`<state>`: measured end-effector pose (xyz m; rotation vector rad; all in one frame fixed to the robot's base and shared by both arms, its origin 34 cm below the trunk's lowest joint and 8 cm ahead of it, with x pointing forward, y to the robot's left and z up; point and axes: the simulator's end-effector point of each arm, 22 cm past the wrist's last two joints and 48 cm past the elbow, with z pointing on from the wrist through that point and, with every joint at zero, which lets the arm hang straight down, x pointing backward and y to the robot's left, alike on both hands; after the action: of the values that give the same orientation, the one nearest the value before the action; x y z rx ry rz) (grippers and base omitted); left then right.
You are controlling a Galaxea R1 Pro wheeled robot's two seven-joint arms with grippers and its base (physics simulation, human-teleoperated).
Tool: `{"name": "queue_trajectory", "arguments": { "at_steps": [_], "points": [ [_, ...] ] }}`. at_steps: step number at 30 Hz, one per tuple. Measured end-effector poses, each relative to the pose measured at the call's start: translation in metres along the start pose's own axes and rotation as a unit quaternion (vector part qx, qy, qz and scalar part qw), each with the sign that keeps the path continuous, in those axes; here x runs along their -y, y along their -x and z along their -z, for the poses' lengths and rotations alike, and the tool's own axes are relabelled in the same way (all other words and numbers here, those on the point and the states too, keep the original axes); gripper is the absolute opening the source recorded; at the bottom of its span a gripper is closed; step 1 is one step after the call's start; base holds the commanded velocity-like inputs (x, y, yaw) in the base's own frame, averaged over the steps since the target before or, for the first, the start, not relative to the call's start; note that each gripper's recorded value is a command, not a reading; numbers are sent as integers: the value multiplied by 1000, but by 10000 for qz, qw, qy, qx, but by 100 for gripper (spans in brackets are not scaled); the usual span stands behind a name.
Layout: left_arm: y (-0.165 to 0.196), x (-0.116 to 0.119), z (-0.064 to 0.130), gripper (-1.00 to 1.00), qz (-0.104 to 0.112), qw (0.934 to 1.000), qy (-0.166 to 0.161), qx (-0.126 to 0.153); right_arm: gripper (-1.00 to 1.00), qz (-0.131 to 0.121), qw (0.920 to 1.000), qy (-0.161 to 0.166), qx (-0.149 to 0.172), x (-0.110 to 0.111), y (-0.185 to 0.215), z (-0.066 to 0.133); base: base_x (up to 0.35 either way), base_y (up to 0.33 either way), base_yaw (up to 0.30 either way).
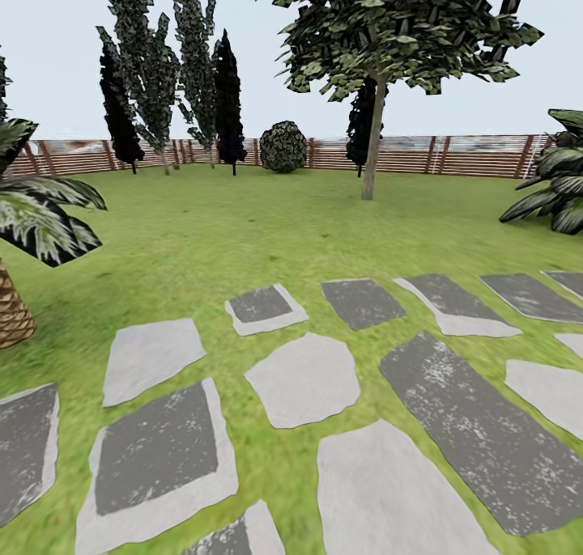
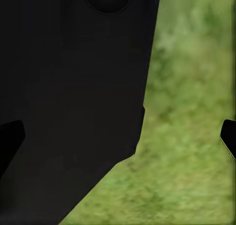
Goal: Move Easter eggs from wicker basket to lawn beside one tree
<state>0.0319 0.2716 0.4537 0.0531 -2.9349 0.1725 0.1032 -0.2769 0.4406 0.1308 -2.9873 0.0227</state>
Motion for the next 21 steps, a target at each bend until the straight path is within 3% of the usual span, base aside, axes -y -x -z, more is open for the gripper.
{"name": "queue_trajectory", "arguments": {
  "at_steps": [21],
  "points": [
    [0,0,0,100,-1,10000,1,-3,100,-1,10000,-13,10,2,0,0,337,0,0]
  ]
}}
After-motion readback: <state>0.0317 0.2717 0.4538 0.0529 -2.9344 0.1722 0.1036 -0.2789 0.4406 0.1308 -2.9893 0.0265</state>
